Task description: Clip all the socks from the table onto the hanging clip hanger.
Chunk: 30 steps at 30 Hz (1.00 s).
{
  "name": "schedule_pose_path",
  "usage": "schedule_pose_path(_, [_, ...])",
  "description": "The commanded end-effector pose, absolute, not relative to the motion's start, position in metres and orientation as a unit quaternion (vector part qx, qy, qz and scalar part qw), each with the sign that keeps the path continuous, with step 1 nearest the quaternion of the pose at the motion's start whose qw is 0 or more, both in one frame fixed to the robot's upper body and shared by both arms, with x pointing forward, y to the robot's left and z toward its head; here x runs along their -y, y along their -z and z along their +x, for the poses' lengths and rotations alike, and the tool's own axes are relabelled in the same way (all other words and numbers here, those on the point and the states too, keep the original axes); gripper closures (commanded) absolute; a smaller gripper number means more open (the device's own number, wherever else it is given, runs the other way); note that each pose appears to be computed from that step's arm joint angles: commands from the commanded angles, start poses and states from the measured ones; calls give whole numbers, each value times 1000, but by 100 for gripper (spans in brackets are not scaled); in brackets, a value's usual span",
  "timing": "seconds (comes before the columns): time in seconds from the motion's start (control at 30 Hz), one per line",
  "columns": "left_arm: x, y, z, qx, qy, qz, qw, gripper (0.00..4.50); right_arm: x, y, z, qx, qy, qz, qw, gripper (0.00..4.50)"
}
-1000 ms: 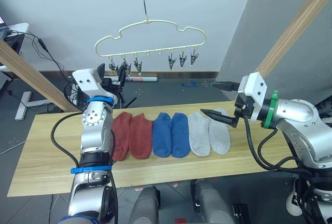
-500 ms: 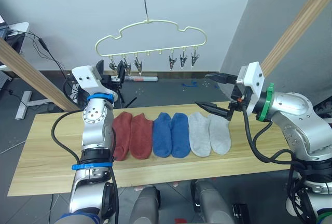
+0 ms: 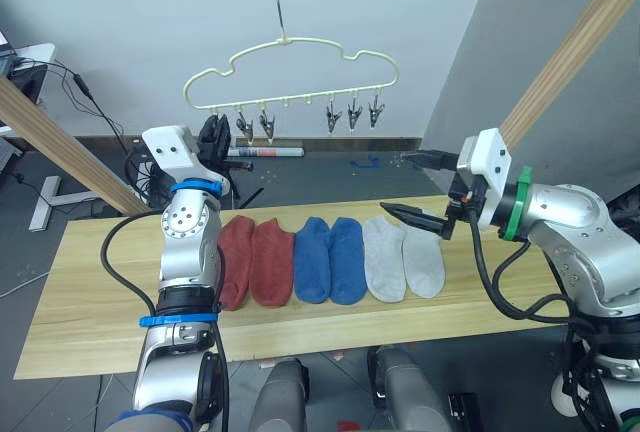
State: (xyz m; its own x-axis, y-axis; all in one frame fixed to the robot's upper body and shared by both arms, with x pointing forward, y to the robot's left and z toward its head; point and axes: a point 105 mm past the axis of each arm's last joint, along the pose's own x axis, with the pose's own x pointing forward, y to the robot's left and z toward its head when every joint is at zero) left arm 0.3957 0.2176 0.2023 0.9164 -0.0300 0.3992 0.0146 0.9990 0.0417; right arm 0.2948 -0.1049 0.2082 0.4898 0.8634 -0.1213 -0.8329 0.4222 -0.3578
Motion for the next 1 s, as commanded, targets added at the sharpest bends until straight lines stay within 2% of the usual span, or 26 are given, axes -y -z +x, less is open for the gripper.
schedule_pose_path(0.03, [-222, -218, 384, 233, 7, 42, 972, 435, 116, -192, 296, 25, -465, -236, 853, 0])
schedule_pose_path(0.23, [-225, -218, 382, 218, 14, 59, 974, 435, 149, -136, 317, -54, -355, -264, 895, 0])
schedule_pose_path(0.43, [-224, -215, 382, 202, 26, 64, 977, 435, 160, -83, 335, -104, -304, -254, 912, 0])
schedule_pose_path(0.63, [-223, -215, 382, 193, 38, 58, 979, 435, 165, -52, 360, -143, -271, -234, 923, 0])
schedule_pose_path(0.73, [-223, -216, 378, 187, 49, 60, 979, 435, 179, -38, 377, -166, -222, -209, 938, 0])
schedule_pose_path(0.9, [-229, -217, 373, 181, 45, 63, 980, 435, 193, -18, 377, -221, -200, -174, 939, 0])
schedule_pose_path(1.0, [-233, -218, 371, 177, 44, 66, 981, 435, 195, -5, 371, -253, -206, -170, 930, 61])
